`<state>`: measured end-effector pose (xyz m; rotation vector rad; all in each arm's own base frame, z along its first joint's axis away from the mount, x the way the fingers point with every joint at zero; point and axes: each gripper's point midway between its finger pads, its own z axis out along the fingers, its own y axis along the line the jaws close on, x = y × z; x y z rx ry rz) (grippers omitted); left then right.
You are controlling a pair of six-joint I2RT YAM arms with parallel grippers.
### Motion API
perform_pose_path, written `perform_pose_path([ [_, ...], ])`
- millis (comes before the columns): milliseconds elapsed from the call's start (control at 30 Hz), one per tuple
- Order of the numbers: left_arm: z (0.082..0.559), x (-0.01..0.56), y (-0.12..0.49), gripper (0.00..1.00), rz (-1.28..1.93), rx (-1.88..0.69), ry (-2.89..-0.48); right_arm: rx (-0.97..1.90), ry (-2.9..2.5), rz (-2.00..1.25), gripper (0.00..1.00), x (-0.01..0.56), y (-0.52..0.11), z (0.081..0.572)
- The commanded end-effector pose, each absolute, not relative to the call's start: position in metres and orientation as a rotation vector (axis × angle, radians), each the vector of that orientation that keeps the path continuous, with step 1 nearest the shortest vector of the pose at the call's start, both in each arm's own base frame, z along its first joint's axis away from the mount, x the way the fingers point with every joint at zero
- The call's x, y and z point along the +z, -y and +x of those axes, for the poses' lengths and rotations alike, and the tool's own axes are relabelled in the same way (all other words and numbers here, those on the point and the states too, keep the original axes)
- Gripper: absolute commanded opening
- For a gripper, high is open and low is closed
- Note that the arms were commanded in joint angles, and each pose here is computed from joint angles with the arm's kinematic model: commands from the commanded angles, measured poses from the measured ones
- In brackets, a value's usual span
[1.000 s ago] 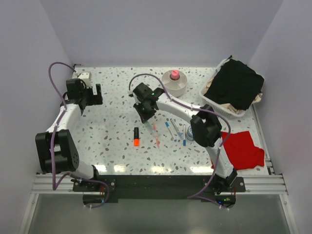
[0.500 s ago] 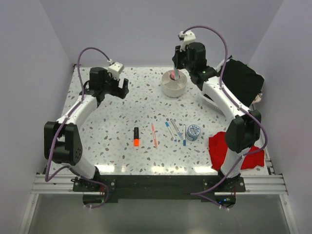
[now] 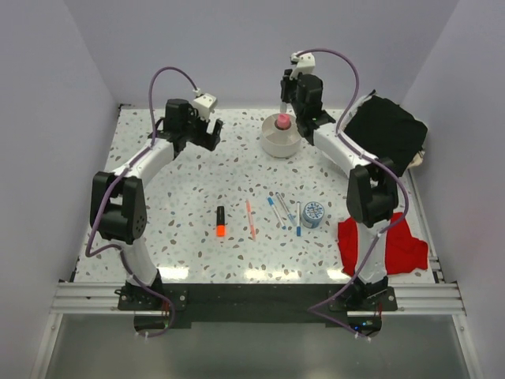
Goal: Sort the stationery into containers
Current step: Place the stationery in the storage box.
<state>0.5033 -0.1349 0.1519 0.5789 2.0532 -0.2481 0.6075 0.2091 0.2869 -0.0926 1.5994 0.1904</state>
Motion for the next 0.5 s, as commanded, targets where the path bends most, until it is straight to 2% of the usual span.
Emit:
perform_pose_path([
  [0,0.524,0.187,0.135,1.0,0.586,-0.192,-1.936,0.185,-1.43,0.03,0.0,0.342,-0.185,0.632],
  [467,0.528,0.173,0.134,1.0,0.586,-0.174,-1.993,0.133,-1.56,0.029,0.0,0.269,-0.172,0.662],
])
